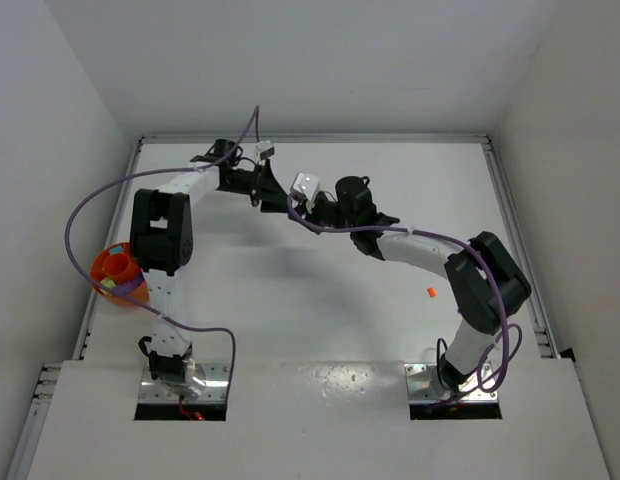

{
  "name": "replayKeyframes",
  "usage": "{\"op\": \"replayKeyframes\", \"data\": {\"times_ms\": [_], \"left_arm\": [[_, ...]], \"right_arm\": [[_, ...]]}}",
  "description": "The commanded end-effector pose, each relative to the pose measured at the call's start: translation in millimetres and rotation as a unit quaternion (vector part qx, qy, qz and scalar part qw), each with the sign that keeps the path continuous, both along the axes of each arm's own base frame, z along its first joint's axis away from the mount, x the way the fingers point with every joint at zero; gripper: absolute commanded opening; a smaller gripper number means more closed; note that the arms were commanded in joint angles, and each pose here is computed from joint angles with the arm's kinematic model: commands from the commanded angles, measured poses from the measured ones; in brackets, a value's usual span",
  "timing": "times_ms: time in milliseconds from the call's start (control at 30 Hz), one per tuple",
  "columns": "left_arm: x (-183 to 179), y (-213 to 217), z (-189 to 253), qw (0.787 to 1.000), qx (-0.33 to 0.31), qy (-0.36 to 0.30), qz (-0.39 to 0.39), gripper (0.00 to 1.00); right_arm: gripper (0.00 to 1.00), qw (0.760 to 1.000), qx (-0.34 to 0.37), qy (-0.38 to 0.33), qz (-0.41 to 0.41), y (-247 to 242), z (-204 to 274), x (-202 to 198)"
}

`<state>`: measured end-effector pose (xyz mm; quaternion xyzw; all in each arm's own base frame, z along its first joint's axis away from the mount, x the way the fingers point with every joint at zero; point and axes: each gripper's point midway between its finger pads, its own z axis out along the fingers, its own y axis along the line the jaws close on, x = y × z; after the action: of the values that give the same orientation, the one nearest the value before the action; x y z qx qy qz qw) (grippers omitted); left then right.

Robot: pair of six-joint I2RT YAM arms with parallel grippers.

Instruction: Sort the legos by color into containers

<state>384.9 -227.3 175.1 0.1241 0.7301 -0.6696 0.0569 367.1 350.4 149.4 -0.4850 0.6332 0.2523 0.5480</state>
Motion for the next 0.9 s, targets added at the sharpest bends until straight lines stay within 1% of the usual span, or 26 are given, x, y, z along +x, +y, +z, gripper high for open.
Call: {"op": "replayKeyframes", "data": {"times_ms": [0,100,233,267,367,433,467,567,600,700,867], "left_arm": [[-13,-4,23,0.997,-0.065,0.001,-0.039,0.58],[-17,-3,23,0.997,-0.068,0.012,-0.041,0.56],[-19,-3,25,0.997,-0.068,0.007,-0.041,0.55],[-19,-3,25,0.997,-0.068,0.007,-0.041,0.54],[-20,-2,23,0.997,-0.068,0.012,-0.041,0.51],[-22,-6,23,0.997,-0.068,0.008,-0.045,0.47],[-22,-6,23,0.997,-0.068,0.008,-0.046,0.47],[-24,-9,23,0.996,-0.068,0.008,-0.05,0.4],[-24,-9,23,0.996,-0.068,0.008,-0.05,0.4],[-25,-9,26,0.996,-0.069,0.003,-0.05,0.35],[-27,-12,26,0.996,-0.069,0.004,-0.055,0.33]], "right_arm": [[0.0,0.998,0.04,-0.048,0.007,13,41,7],[0.0,0.998,0.039,-0.049,0.003,12,41,9],[0.0,0.998,0.038,-0.05,-0.002,11,41,10],[0.0,0.998,0.034,-0.047,-0.006,9,37,10],[0.0,0.998,0.04,-0.054,-0.006,9,44,10],[0.0,0.998,0.04,-0.054,-0.006,9,44,10],[0.0,0.998,0.04,-0.054,-0.006,9,44,10],[0.0,0.998,0.041,-0.053,-0.001,10,44,8],[0.0,0.998,0.041,-0.053,-0.001,10,44,8],[0.0,0.998,0.04,-0.054,-0.006,9,44,10],[0.0,0.998,0.039,-0.055,-0.011,8,44,12]]}}
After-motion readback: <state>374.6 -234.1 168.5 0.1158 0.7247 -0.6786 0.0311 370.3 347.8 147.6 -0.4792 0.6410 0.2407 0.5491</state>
